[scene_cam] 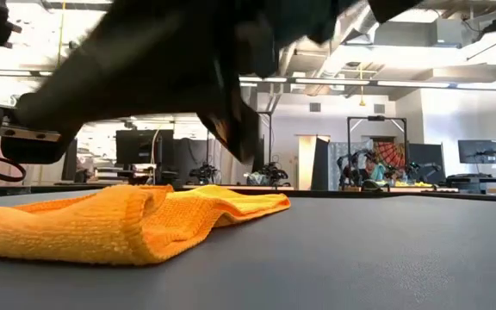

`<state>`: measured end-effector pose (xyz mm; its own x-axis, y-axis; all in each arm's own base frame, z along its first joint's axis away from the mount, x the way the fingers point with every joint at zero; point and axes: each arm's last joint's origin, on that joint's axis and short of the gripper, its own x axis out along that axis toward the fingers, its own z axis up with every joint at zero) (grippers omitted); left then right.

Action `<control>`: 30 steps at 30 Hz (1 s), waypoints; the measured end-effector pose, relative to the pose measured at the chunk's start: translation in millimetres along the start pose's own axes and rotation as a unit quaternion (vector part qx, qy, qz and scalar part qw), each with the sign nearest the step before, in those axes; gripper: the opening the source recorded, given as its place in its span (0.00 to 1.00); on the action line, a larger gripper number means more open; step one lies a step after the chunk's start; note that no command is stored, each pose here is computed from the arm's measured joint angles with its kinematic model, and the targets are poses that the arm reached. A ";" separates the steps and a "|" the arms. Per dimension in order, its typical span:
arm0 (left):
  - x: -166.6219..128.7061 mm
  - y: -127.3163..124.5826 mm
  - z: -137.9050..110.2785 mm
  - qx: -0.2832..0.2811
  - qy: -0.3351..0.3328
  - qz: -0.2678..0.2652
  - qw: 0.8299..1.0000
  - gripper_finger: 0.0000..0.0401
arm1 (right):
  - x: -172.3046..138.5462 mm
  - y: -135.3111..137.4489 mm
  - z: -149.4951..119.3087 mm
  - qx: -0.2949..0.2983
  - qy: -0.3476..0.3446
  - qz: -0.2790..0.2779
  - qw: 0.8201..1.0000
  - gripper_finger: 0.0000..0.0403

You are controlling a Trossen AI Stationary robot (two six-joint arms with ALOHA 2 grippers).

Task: Roll towel
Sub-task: Roll the orange microfiber towel

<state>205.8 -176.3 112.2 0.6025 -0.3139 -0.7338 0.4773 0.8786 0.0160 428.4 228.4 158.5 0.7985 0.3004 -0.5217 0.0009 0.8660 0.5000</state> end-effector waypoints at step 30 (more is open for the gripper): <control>0.6 2.4 -0.8 -0.016 0.008 -0.018 1.000 0.00 | 3.6 11.0 -38.2 -0.181 0.080 -0.124 0.972 0.47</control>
<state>206.8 -174.0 111.3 0.5744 -0.3399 -0.7447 0.4780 0.8778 -0.0320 408.4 254.2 135.7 0.6973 0.0982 -0.7100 -0.0539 0.9949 0.0847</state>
